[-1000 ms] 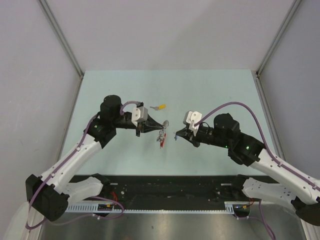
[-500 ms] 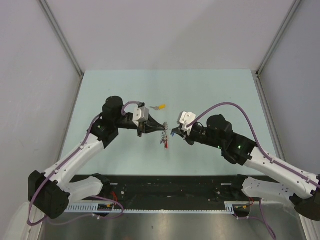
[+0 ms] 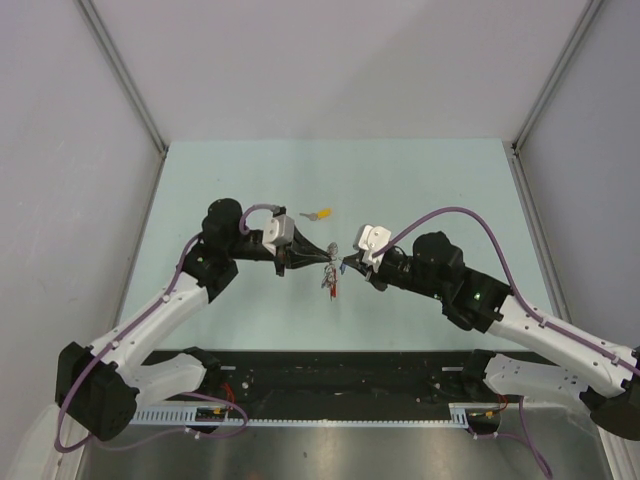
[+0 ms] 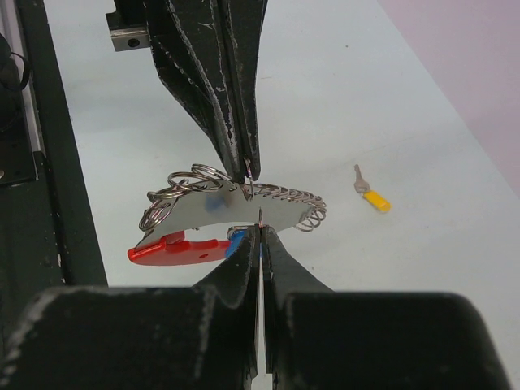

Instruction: Put the keys on the keyring

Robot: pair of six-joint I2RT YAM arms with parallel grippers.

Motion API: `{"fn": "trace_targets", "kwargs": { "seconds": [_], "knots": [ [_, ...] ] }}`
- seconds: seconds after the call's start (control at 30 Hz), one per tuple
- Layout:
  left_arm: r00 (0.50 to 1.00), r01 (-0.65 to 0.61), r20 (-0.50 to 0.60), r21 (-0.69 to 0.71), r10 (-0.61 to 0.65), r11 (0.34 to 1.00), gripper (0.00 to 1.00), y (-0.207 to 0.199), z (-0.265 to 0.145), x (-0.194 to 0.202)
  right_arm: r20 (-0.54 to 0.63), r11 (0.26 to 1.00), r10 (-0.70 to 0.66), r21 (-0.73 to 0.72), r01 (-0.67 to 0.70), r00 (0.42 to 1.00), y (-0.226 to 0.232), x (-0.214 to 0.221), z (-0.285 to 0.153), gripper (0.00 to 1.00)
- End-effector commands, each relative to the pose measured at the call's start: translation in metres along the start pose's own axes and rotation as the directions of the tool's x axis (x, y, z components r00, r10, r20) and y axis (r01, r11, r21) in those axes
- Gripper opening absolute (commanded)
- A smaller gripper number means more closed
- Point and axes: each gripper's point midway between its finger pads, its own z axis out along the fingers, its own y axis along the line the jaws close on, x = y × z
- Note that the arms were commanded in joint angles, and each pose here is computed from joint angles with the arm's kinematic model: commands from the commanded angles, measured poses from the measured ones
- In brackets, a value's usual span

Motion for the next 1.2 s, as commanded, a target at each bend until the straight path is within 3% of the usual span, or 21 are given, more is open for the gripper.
{"fn": "trace_targets", "kwargs": {
  "seconds": [0.0,1.17],
  "knots": [
    [0.997,-0.061,0.053,0.032,0.059,0.998,0.0,-0.0091,-0.0005,-0.0193,0.061,1.0,-0.021,0.003,0.021,0.998,-0.0004,-0.0175,-0.0036,0.0],
    [0.996,-0.072,0.055,0.011,0.072,0.997,0.0,-0.0069,-0.0019,-0.0214,0.083,0.999,-0.018,-0.027,0.02,0.996,0.0067,-0.0231,-0.0063,0.0]
  ]
}}
